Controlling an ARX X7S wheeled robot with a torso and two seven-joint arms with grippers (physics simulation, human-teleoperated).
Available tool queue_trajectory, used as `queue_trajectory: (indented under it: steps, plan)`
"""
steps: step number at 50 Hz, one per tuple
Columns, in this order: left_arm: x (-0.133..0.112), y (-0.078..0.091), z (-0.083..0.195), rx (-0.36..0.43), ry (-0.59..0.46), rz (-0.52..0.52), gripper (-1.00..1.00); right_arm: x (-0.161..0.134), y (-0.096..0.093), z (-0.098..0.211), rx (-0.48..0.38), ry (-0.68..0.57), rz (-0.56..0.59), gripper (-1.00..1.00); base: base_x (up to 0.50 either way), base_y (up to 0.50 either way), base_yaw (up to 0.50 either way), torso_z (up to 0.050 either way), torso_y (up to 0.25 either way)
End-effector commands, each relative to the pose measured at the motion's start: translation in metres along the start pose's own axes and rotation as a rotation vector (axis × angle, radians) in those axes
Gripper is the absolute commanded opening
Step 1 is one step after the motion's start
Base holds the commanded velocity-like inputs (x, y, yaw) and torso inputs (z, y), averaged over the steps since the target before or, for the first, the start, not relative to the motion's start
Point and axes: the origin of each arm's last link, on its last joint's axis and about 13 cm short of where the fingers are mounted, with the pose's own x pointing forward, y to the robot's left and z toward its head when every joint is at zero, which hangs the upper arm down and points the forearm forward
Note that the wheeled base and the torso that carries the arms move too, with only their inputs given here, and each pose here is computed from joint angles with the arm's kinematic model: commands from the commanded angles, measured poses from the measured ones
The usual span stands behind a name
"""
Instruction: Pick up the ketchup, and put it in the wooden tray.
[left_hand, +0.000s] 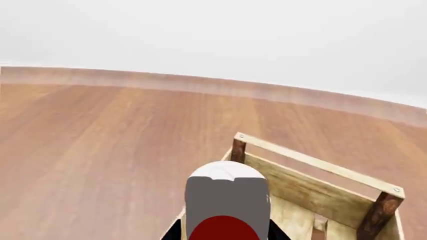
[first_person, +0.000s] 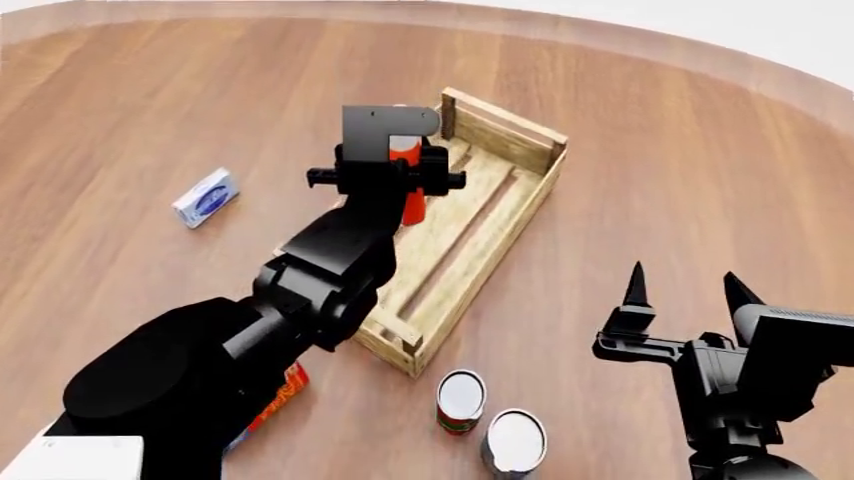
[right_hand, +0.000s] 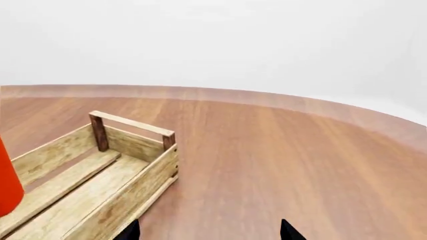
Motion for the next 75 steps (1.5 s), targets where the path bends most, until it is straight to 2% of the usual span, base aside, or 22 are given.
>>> queue_trajectory:
  steps: [1, 19, 38, 39, 69, 75]
  plan:
    - [0.0018, -0.0010, 0.0067, -0.013, -0.024, -0.005, -1.00, 0.0000, 0.0000, 0.0000, 0.001, 0.000, -0.002, 1.00, 0.00, 0.00, 0.00, 0.000, -0.193]
    - [0.0017, -0.0016, 0.0071, -0.006, -0.032, -0.011, -1.00, 0.0000, 0.0001, 0.0000, 0.005, 0.000, -0.003, 1.00, 0.00, 0.00, 0.00, 0.000, -0.185]
    - [0.0000, -0.0004, 0.0003, 0.033, -0.021, 0.005, -1.00, 0.0001, 0.0002, -0.0001, 0.013, -0.007, -0.009, 1.00, 0.00, 0.00, 0.00, 0.000, -0.013]
    - [0.0001, -0.0001, 0.0001, 0.034, -0.019, 0.007, 1.00, 0.0001, 0.0002, -0.0001, 0.013, -0.007, -0.009, 1.00, 0.00, 0.00, 0.00, 0.000, 0.000]
    - [0.0010, 0.0005, 0.0028, 0.044, -0.012, -0.001, 1.00, 0.0003, 0.0003, -0.0002, 0.025, -0.016, 0.008, 1.00, 0.00, 0.00, 0.00, 0.000, 0.000]
    - [0.0012, 0.0007, 0.0032, 0.046, -0.008, -0.006, 1.00, 0.0004, 0.0003, -0.0002, 0.026, -0.019, 0.011, 1.00, 0.00, 0.00, 0.00, -0.019, 0.180]
